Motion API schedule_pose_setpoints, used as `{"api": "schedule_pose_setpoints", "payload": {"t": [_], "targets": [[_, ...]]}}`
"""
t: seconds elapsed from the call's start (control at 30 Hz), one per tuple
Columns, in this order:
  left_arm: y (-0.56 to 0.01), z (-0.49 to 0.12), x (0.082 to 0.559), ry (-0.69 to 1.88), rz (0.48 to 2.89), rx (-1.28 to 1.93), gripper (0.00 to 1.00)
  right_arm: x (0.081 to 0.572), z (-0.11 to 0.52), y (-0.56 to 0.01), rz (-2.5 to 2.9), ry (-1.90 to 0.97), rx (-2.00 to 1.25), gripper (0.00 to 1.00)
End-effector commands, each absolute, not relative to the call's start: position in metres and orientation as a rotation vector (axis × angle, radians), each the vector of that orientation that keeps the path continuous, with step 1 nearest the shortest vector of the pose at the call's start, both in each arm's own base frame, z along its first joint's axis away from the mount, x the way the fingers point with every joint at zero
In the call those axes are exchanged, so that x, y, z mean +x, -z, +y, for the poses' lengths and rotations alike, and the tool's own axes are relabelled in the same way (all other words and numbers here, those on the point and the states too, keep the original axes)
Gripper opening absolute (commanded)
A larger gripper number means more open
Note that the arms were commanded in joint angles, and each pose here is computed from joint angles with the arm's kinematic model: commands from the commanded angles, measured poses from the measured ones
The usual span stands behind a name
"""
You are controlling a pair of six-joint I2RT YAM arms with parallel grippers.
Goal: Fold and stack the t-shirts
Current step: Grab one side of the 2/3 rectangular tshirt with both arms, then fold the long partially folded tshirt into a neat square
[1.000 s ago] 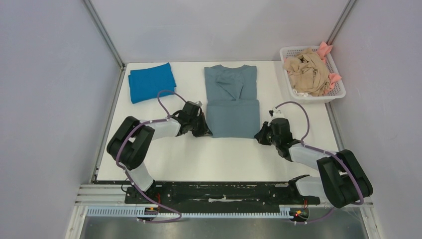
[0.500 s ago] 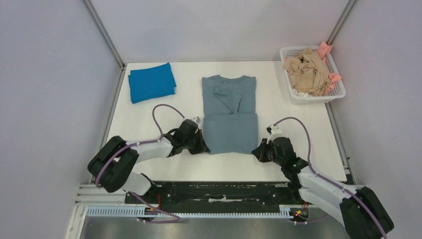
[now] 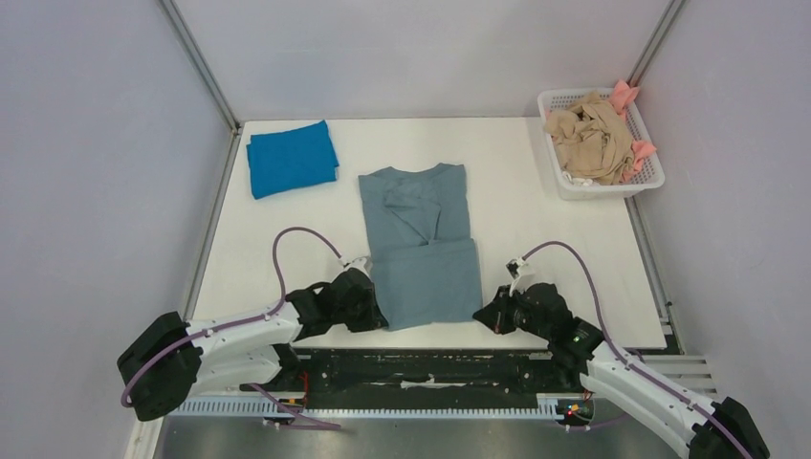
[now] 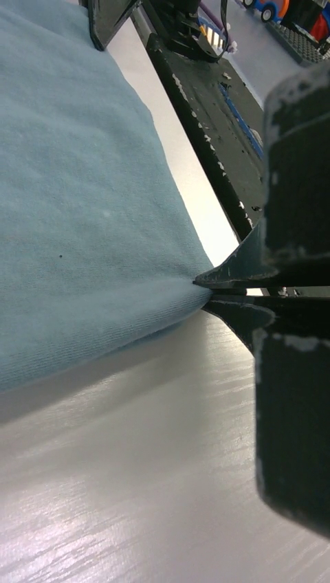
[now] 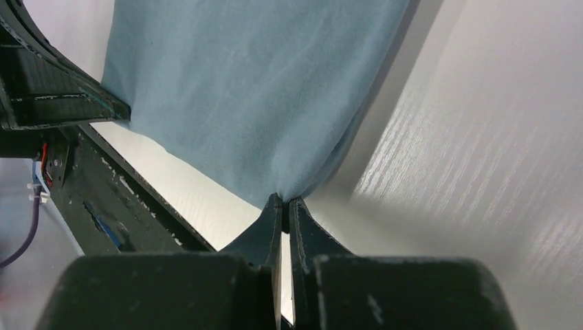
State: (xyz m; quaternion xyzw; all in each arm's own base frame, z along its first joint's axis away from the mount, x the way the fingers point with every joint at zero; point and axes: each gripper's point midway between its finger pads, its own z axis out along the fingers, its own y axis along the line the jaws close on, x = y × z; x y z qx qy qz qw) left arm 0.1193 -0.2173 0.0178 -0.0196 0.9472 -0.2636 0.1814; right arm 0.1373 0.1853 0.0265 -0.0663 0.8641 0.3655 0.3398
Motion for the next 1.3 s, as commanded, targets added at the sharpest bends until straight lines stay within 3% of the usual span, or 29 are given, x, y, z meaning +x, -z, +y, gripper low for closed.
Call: {"api": "schedule_pose_setpoints", "payload": {"t": [0.0, 0.43, 0.77, 1.27], "targets": [[-0.028, -0.221, 0.129, 0.719, 2.644, -0.081, 0.02, 0.115, 0.173, 0.02, 2.371, -0.916, -0.168, 0.0], [-0.105, -0.231, 0.183, 0.664, 2.454, -0.059, 0.02, 0.191, 0.194, -0.087, 2.129, -0.787, -0.173, 0.0], [-0.167, -0.214, 0.254, 0.694, 2.33, -0.213, 0.02, 0.262, 0.205, -0.187, 1.972, -0.635, -0.115, 0.0], [-0.208, -0.181, 0.362, 0.589, 2.235, -0.34, 0.02, 0.363, 0.213, -0.258, 1.818, -0.729, -0.132, 0.0]]}}
